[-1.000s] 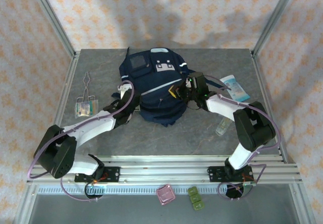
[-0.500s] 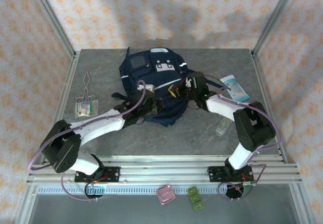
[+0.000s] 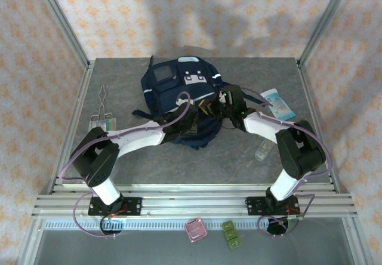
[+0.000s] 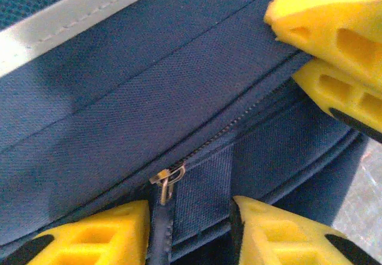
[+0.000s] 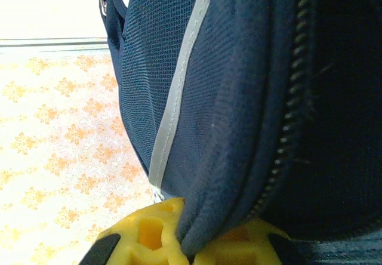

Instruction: Pack the student bag

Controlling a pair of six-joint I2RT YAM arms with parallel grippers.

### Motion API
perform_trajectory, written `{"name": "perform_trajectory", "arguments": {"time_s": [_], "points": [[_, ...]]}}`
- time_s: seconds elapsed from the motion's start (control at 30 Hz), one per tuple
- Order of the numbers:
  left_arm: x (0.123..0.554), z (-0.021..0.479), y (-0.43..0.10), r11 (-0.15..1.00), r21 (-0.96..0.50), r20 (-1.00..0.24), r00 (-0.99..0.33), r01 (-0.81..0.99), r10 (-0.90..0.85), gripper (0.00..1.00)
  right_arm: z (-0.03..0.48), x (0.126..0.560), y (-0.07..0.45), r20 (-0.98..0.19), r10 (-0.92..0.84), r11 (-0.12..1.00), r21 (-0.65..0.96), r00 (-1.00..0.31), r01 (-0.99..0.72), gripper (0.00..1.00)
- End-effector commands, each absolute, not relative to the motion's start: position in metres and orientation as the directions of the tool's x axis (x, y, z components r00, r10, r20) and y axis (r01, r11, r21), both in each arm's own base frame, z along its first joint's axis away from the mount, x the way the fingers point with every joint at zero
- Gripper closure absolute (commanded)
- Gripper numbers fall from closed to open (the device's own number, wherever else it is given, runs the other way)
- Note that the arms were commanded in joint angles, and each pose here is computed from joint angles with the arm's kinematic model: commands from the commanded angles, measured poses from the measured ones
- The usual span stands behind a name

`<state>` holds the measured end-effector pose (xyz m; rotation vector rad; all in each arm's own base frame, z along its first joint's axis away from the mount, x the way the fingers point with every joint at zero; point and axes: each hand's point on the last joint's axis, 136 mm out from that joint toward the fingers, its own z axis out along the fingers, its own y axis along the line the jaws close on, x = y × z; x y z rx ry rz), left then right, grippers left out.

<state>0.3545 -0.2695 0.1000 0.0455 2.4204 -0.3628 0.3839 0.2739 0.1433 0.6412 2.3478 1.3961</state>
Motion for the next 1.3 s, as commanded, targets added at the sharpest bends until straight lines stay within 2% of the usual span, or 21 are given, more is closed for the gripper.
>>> {"name": "perform_trajectory", "arguments": {"time_s": [0.0,0.03,0.23,0.63,0.77,1.0,1.27], "points": [[0.361,0.09,-0.264,0.979,-0.178,-0.64,-0.767,0.097,-0.04,0.96,0.176,0.388,0.284,-0.125,0.522,0.384,0.918,-0.843,0.102,1.0],[0.362,0.086,-0.263,0.982,-0.167,-0.638,-0.769,0.088,-0.04,1.0,0.176,0.389,0.284,-0.125,0.522,0.384,0.918,-0.844,0.102,1.0],[0.359,0.085,-0.242,0.99,-0.131,-0.648,-0.76,0.048,-0.049,1.0,0.177,0.389,0.281,-0.138,0.528,0.395,0.914,-0.838,0.098,1.0],[0.339,0.079,-0.108,0.982,-0.018,-0.653,-0.741,-0.19,-0.156,1.0,0.178,0.393,0.26,-0.163,0.576,0.404,0.908,-0.801,0.106,1.0],[0.343,0.085,-0.083,0.97,-0.025,-0.668,-0.718,-0.242,-0.196,1.0,0.179,0.395,0.257,-0.171,0.588,0.404,0.909,-0.791,0.104,1.0],[0.344,0.092,-0.119,0.99,-0.084,-0.656,-0.742,-0.113,-0.14,1.0,0.187,0.409,0.255,-0.192,0.59,0.408,0.909,-0.784,0.084,1.0],[0.327,0.106,-0.229,0.966,-0.206,-0.662,-0.749,0.156,-0.021,1.0,0.213,0.44,0.228,-0.256,0.638,0.416,0.908,-0.726,0.045,1.0]]}}
